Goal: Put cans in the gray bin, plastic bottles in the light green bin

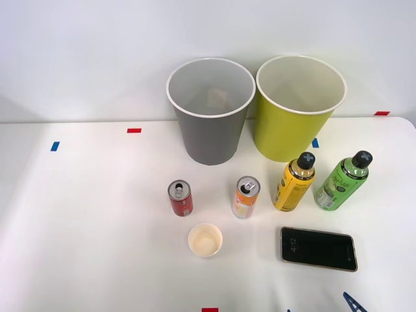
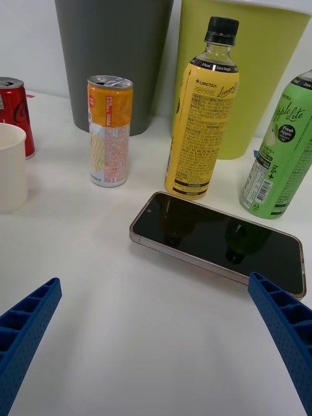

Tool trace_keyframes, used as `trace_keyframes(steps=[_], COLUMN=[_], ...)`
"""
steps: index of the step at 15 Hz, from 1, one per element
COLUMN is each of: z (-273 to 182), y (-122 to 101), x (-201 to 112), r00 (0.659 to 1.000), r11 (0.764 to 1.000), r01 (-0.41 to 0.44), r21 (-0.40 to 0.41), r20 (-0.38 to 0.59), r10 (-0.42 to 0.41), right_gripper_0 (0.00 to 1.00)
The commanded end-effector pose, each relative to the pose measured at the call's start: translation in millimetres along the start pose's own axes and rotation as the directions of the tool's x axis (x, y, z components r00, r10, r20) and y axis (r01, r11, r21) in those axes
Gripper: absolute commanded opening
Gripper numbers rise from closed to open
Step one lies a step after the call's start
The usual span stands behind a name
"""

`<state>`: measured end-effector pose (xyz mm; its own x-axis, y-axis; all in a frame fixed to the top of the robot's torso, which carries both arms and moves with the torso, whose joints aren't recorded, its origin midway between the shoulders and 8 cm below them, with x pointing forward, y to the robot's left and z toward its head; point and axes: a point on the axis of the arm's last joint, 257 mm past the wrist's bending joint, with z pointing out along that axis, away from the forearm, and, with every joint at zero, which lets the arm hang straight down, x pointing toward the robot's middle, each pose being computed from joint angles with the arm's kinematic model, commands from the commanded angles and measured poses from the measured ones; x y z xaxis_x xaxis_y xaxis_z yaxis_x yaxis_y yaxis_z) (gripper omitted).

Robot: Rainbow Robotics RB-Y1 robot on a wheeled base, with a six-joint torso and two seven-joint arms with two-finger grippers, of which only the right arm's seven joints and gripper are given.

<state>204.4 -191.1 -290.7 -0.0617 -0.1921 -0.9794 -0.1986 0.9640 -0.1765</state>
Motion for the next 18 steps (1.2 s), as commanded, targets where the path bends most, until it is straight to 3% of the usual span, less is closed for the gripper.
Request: trace_keyframes(steps=[1,18], z=[0.0,0.0], y=[0.0,0.0], x=[0.0,0.0], r00=[1.0,1.0], r11=[1.0,1.0], r01=[0.0,0.0], r21=[0.0,0.0], r20=[0.0,0.0], r10=[0.0,0.0], right_gripper_0=[1.0,1.0])
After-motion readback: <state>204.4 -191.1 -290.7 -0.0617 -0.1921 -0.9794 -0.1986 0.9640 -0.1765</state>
